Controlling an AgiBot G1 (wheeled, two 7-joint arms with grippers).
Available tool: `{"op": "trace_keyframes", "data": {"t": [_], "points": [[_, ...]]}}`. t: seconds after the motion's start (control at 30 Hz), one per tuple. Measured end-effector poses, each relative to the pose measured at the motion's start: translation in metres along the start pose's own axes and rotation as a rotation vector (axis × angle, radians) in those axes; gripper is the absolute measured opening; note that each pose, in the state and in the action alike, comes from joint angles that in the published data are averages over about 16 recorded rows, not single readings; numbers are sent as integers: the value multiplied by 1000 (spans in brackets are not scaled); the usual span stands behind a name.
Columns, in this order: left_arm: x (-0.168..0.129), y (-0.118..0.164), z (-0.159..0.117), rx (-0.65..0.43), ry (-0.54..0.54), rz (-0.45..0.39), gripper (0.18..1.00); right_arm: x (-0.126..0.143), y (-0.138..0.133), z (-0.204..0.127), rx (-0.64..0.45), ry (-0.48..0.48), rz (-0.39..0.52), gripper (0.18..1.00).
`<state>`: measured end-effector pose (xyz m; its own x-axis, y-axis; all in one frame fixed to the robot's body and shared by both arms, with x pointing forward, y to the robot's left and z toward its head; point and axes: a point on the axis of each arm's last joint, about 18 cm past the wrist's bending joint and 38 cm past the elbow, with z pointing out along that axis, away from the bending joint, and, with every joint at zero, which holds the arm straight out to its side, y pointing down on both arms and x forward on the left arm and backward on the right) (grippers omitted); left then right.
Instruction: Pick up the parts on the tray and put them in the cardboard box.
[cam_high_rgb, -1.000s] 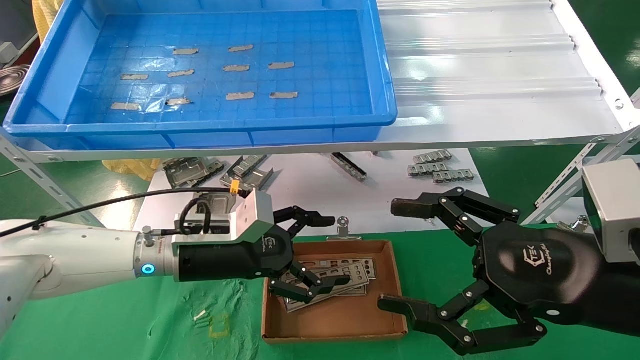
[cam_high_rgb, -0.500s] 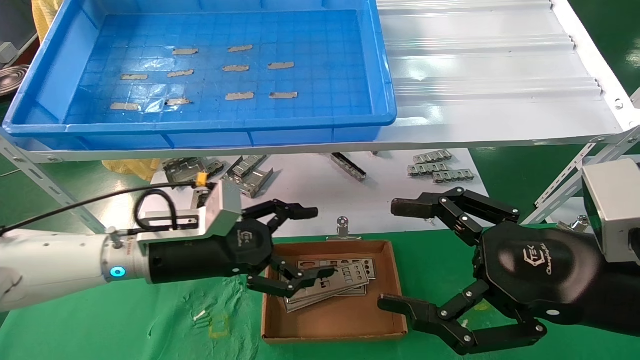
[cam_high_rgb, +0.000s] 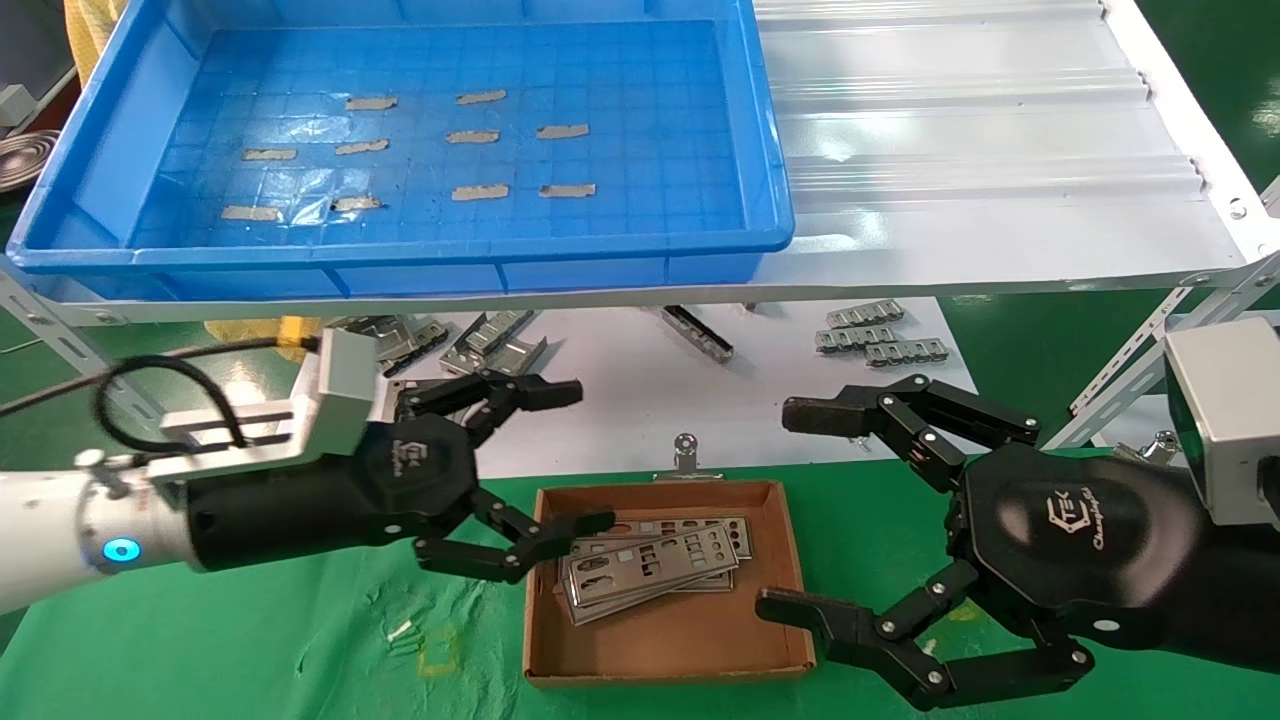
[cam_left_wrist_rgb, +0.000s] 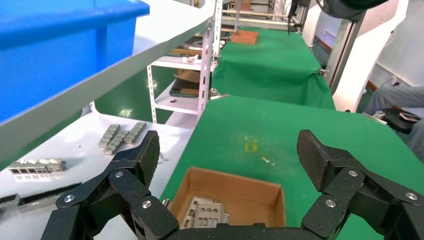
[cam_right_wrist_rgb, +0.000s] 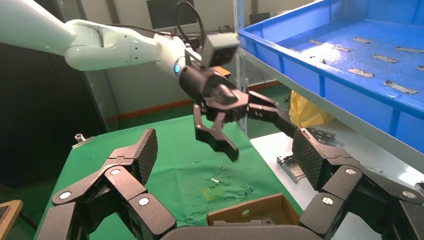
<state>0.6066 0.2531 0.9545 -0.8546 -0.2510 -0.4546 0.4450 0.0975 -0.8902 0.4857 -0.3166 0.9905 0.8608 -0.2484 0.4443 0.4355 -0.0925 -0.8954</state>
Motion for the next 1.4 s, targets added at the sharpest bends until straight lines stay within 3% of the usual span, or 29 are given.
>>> {"op": "trace_keyframes", "data": {"t": [0.83, 1.4], "points": [[54, -64, -65, 19, 33, 18, 1001, 0, 0, 0, 0, 0, 0, 1000], [88, -91, -81, -13, 81, 31, 1001, 0, 0, 0, 0, 0, 0, 1000]]}}
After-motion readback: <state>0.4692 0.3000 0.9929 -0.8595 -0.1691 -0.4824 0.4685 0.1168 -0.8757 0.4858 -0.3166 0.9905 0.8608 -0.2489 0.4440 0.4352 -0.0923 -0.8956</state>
